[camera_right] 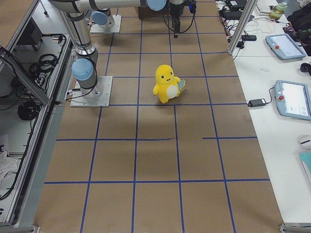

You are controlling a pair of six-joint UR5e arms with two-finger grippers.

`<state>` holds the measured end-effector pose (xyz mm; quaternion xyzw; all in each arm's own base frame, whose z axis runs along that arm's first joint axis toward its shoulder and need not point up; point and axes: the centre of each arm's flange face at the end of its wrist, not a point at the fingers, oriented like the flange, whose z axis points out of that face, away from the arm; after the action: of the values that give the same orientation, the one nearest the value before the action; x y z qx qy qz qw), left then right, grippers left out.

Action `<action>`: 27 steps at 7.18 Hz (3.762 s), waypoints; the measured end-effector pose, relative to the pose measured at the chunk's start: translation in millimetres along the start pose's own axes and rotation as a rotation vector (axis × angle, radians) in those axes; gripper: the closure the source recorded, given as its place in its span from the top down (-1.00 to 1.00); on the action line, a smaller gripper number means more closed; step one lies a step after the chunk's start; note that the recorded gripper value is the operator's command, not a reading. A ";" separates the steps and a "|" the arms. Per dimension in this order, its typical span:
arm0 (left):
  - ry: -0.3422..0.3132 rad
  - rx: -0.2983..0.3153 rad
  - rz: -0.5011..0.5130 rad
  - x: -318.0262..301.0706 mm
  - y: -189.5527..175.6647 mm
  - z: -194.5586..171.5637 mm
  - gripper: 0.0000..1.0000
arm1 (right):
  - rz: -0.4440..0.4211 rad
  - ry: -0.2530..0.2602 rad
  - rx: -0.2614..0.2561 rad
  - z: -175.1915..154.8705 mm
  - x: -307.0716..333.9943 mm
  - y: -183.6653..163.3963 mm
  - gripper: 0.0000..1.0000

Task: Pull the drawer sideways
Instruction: 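Close the left gripper around the white drawer handle, then pull the handle with the left gripper, sliding the drawer out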

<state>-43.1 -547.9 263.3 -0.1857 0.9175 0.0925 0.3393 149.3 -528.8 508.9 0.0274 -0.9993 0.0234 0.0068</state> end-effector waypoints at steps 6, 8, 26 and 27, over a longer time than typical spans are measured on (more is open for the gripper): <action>-0.033 -0.014 -0.008 -8.1 -0.8 8.5 0.53 | 0.000 0.000 0.000 0.0 0.0 0.0 1.00; -0.034 -0.019 -0.012 -10.1 -1.9 10.2 0.51 | -0.001 0.000 0.000 0.0 0.0 0.0 1.00; -0.049 -0.067 -0.017 -24.3 1.1 14.6 -0.98 | 0.000 0.001 0.000 0.0 0.1 0.0 1.00; -0.049 -0.067 -0.017 -24.6 1.0 14.2 -0.98 | 0.000 0.000 0.000 0.0 0.0 0.0 1.00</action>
<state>-17.9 -535.9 268.8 -0.2026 0.9037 0.1247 0.3560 149.3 -528.8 508.9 0.0276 -0.9993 0.0234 0.0070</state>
